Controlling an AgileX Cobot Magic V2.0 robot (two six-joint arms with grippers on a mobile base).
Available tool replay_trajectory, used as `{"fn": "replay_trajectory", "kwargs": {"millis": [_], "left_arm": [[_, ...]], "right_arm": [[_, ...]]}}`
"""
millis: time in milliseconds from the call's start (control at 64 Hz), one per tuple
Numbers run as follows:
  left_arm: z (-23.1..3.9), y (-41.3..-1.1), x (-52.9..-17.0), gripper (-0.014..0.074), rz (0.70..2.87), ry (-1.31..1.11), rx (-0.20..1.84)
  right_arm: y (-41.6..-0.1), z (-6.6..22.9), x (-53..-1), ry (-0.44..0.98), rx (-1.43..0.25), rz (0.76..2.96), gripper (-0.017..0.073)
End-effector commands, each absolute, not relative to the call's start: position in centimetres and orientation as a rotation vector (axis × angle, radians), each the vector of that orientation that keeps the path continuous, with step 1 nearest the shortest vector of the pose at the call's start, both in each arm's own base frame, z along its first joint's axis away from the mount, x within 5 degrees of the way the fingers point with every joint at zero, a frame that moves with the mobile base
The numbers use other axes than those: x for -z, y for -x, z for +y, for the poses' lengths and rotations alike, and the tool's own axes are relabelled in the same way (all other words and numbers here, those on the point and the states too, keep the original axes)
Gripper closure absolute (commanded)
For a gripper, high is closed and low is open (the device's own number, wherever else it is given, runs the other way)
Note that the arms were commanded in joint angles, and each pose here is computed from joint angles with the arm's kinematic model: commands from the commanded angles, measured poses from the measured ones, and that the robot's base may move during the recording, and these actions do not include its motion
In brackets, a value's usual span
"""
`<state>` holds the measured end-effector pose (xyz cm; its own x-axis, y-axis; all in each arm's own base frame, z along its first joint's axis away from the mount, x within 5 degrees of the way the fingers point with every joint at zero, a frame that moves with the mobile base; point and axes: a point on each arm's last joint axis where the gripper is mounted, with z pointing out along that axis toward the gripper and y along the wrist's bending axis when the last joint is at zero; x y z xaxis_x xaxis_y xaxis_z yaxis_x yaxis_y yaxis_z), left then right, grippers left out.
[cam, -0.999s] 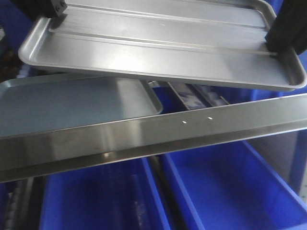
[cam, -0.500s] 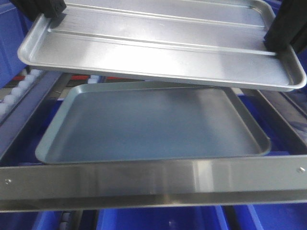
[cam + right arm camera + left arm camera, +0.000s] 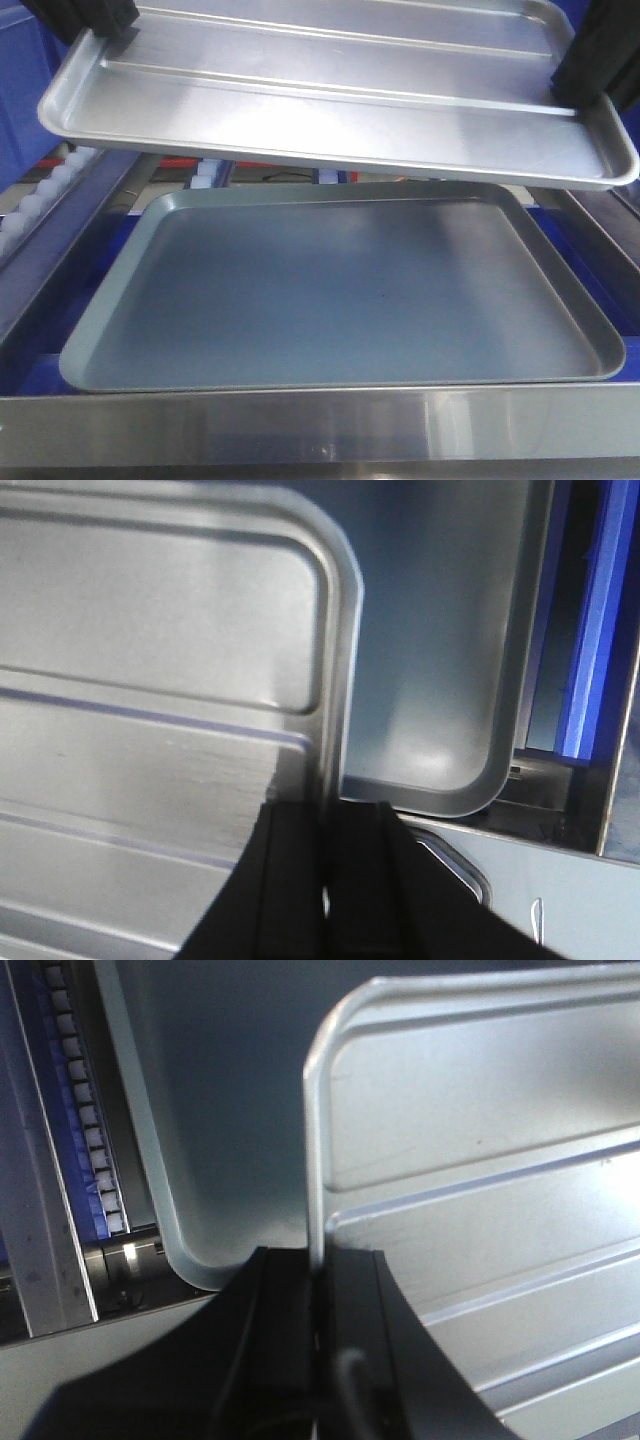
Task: Grab silver tray and stack on right shelf
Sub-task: 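Position the held tray above the larger grey-blue tray on the shelf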
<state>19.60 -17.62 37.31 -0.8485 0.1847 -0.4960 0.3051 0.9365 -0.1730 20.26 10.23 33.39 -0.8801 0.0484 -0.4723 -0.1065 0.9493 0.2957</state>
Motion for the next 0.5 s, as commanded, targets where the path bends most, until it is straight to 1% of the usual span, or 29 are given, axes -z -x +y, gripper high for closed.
{"fn": "replay_trajectory", "kwargs": {"millis": [0,484], "left_arm": [[-16.40,-19.38,-38.89,0.0687,2.540,-0.360,0.267],[-16.40,-19.38,-38.89,0.0687,2.540,-0.360,0.267]], "right_arm": [[-20.31,9.34,-34.81,0.078,-0.353,2.532,0.0503],[-20.31,9.34,-34.81,0.078,-0.353,2.532,0.0503]]}}
